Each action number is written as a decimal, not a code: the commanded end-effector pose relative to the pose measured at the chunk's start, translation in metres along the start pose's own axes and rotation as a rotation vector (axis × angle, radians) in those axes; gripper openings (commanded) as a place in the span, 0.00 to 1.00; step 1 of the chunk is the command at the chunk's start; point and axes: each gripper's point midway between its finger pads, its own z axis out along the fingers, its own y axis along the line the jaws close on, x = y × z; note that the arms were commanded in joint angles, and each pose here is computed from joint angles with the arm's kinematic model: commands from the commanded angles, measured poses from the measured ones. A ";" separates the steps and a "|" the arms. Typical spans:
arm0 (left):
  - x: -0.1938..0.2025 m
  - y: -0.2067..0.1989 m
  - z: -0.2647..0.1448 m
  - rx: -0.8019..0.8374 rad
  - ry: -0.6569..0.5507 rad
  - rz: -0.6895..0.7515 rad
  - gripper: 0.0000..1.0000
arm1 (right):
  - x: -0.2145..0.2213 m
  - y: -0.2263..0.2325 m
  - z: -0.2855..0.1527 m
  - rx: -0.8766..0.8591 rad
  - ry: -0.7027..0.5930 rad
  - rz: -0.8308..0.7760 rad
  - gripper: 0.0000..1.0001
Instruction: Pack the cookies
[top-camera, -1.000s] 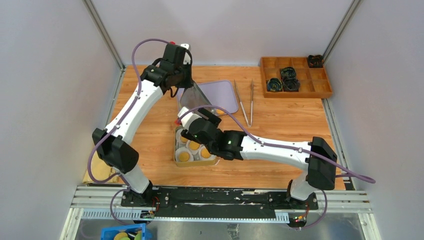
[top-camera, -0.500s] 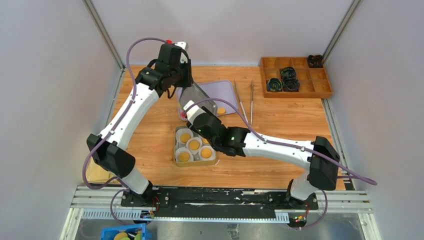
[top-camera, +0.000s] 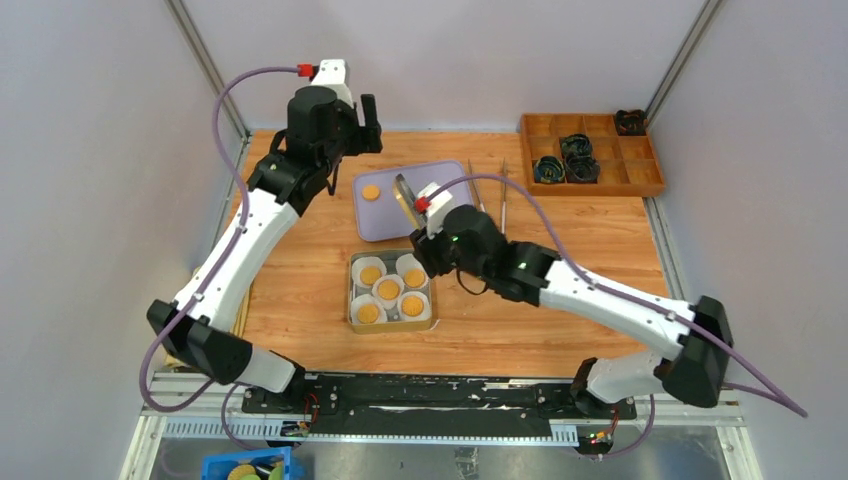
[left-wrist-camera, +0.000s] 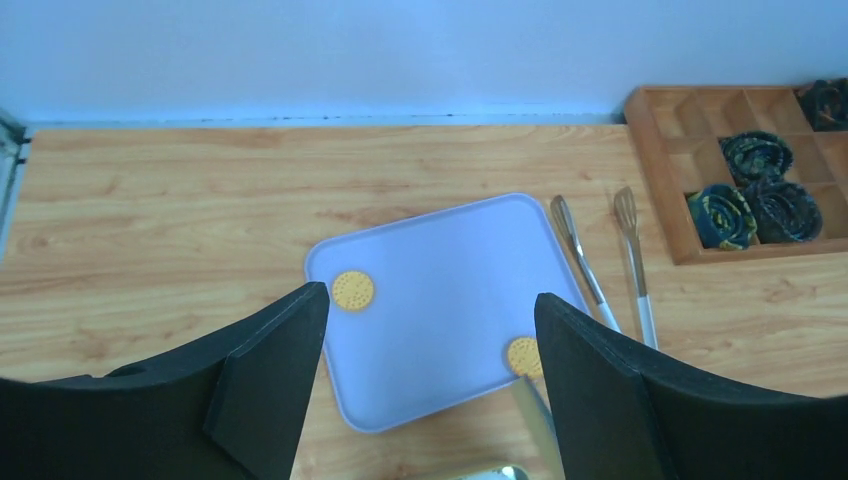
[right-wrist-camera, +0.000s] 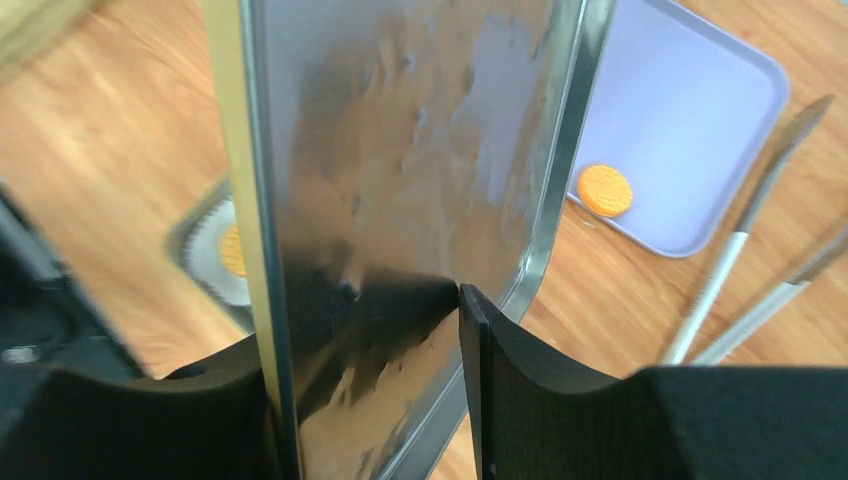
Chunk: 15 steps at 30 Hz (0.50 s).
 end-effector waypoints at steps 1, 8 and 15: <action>0.004 0.020 -0.018 -0.070 -0.074 0.004 0.81 | -0.044 0.012 -0.046 -0.303 -0.132 0.285 0.00; 0.063 0.033 -0.045 -0.059 -0.020 -0.048 0.78 | -0.074 0.019 -0.082 -0.685 -0.209 0.640 0.00; 0.096 0.048 -0.073 -0.080 0.016 -0.082 0.77 | -0.077 0.036 -0.092 -0.998 -0.294 0.950 0.00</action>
